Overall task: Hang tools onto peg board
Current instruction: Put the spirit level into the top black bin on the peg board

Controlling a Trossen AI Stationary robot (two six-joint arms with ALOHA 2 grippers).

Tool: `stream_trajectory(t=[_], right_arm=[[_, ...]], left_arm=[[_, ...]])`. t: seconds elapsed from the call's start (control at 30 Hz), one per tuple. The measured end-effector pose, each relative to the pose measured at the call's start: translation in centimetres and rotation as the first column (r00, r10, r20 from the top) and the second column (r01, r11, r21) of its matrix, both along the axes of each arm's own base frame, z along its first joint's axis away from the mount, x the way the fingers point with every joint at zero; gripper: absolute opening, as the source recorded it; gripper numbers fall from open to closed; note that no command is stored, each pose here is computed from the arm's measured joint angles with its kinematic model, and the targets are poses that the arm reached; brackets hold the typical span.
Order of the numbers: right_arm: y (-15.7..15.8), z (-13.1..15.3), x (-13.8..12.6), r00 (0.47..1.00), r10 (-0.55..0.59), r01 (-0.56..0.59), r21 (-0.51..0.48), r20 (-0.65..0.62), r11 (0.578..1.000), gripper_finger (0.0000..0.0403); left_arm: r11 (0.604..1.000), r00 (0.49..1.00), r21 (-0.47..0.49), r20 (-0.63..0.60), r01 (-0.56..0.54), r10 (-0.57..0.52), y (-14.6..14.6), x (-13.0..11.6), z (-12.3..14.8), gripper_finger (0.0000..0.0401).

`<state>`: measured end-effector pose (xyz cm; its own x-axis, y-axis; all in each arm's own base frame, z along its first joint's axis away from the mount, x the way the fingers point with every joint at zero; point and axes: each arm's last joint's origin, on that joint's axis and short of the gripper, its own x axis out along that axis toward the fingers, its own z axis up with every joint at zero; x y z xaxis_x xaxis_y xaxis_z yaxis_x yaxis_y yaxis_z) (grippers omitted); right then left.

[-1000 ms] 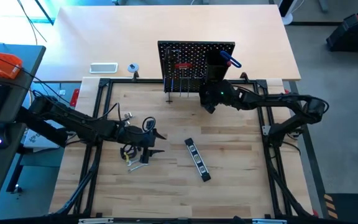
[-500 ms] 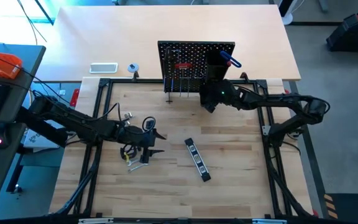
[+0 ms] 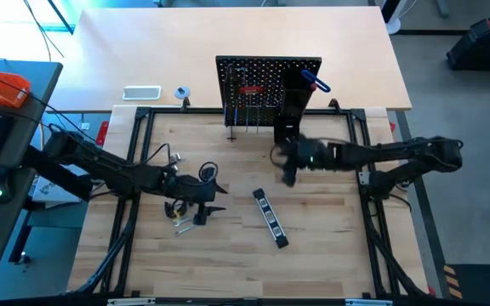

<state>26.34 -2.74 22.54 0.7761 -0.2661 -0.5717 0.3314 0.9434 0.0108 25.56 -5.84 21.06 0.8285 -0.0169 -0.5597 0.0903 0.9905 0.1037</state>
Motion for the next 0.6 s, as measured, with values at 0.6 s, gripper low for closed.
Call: stream_trajectory(t=[0.6], right_arm=[[11.5,-6.6,2.2,0.995,0.065,-0.048,0.215,-0.071,0.975,0.0184]], left_arm=[[0.996,1.0,-0.084,-0.013,0.028,-0.029,-1.1,3.6,-5.0,0.0243]])
